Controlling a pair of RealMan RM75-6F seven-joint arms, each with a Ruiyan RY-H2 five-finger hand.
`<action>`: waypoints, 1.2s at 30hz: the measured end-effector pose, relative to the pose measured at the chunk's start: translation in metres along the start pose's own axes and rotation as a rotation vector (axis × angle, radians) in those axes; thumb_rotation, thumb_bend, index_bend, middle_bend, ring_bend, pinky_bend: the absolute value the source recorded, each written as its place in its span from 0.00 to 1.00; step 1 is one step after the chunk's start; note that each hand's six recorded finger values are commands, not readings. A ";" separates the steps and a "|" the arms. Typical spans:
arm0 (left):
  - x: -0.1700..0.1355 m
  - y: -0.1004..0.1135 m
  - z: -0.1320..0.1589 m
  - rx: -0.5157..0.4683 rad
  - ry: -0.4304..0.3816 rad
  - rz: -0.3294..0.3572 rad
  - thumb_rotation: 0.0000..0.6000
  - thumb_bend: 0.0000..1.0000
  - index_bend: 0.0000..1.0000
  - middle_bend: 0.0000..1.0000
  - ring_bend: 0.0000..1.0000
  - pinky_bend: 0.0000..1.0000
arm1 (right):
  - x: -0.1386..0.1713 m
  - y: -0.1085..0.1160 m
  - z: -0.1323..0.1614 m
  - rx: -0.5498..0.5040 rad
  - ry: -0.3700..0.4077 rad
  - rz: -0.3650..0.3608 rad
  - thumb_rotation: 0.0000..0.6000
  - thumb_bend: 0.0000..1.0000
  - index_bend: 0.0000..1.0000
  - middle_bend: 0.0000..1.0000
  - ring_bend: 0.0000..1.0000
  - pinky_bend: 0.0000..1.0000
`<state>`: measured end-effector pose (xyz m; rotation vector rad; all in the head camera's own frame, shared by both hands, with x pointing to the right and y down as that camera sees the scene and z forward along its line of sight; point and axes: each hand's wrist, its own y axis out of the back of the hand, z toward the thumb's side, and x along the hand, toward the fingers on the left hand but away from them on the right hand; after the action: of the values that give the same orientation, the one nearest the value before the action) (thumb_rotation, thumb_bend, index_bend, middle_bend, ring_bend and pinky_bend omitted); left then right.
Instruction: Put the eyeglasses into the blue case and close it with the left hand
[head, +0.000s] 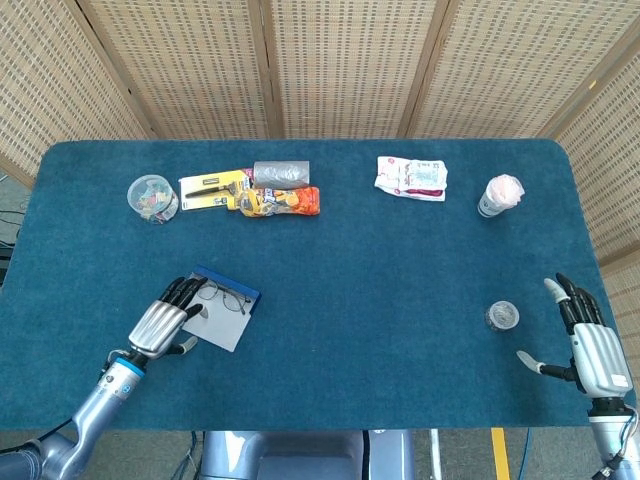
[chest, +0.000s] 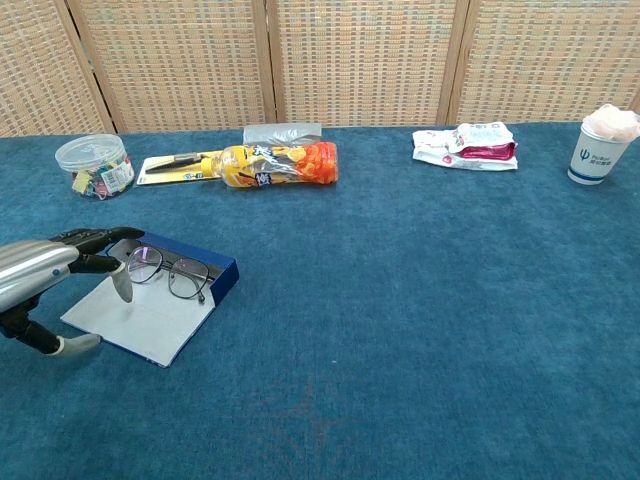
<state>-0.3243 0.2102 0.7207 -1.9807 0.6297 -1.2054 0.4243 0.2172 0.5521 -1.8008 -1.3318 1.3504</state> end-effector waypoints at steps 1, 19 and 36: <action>0.000 -0.002 0.000 -0.005 0.000 0.000 1.00 0.28 0.39 0.00 0.00 0.00 | 0.000 0.000 0.000 0.000 0.000 0.000 1.00 0.00 0.00 0.00 0.00 0.00; 0.003 -0.013 -0.003 -0.002 -0.005 0.029 1.00 0.27 0.39 0.00 0.00 0.00 | 0.000 0.000 0.000 -0.002 0.000 0.001 1.00 0.00 0.00 0.00 0.00 0.00; 0.006 -0.014 -0.004 0.008 -0.002 0.020 1.00 0.53 0.41 0.00 0.00 0.00 | 0.000 0.000 0.000 -0.003 0.002 0.001 1.00 0.00 0.00 0.00 0.00 0.00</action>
<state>-0.3245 0.2136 0.7361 -1.9646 0.6409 -1.1921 0.4242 0.2172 0.5520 -1.8041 -1.3331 1.3478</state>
